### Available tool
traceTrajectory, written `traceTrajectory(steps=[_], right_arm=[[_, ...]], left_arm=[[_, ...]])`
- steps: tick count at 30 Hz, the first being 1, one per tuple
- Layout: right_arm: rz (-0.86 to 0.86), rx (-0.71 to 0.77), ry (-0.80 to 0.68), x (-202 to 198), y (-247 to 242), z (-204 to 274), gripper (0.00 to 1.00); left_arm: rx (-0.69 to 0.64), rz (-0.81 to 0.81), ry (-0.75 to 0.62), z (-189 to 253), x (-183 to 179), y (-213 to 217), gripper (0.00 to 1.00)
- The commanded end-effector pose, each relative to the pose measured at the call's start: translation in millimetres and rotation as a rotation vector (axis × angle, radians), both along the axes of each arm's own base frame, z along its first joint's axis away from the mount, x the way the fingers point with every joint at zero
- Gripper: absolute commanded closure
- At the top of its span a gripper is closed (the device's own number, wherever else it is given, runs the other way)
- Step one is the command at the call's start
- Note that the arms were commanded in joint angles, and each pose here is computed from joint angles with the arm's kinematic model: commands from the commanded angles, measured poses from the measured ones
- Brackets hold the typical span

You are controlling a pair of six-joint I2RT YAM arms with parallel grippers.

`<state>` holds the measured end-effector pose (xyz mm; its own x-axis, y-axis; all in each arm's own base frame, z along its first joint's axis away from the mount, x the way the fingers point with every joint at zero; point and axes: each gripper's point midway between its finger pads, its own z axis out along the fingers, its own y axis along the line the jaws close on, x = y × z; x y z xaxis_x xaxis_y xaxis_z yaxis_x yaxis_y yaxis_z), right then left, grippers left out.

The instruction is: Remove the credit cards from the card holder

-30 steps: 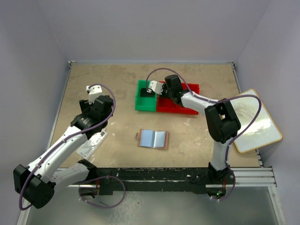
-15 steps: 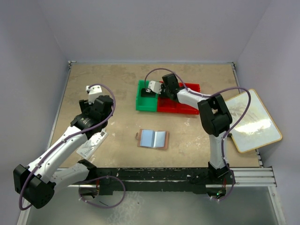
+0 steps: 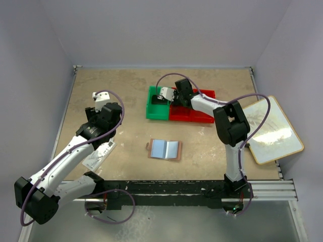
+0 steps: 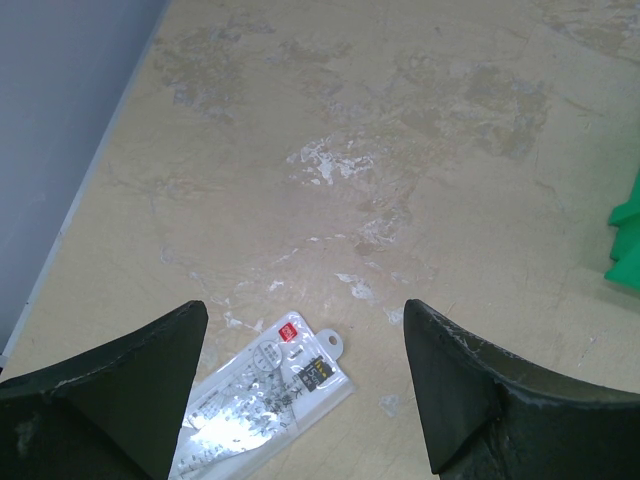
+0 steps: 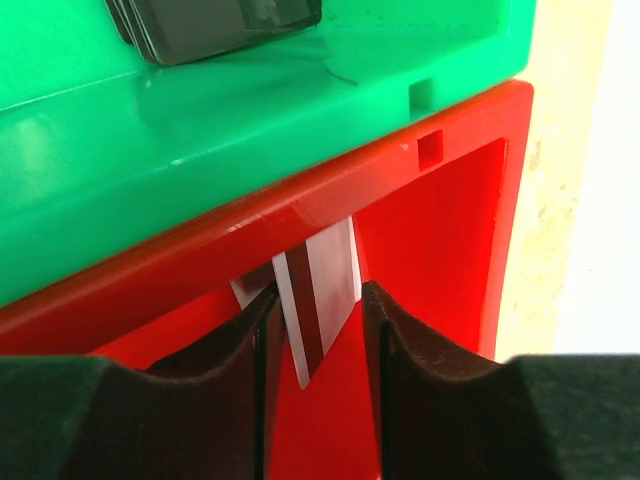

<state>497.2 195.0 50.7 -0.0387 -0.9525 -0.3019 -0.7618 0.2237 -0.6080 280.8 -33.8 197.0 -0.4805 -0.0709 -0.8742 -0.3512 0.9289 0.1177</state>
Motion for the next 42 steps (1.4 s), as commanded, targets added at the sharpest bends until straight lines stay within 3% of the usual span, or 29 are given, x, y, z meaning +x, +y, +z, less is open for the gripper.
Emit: traceTrajectory(steps=[1, 7, 30, 42], right_arm=[[-0.005, 0.018, -0.030, 1, -3, 23, 0.53], [-0.027, 0.053, -0.031, 1, -1, 29, 0.46], [-0.084, 0.136, -0.104, 4, -3, 49, 0.39], [-0.191, 0.590, -0.449, -7, 1, 200, 0.39]], left_arm=[[0.006, -0.001, -0.017, 5, 2, 1, 0.23], [0.006, -0.004, -0.011, 3, 3, 0, 0.23], [0.007, -0.026, 0.017, -3, 4, -4, 0.23], [0.018, 0.016, -0.023, 8, 1, 5, 0.22]])
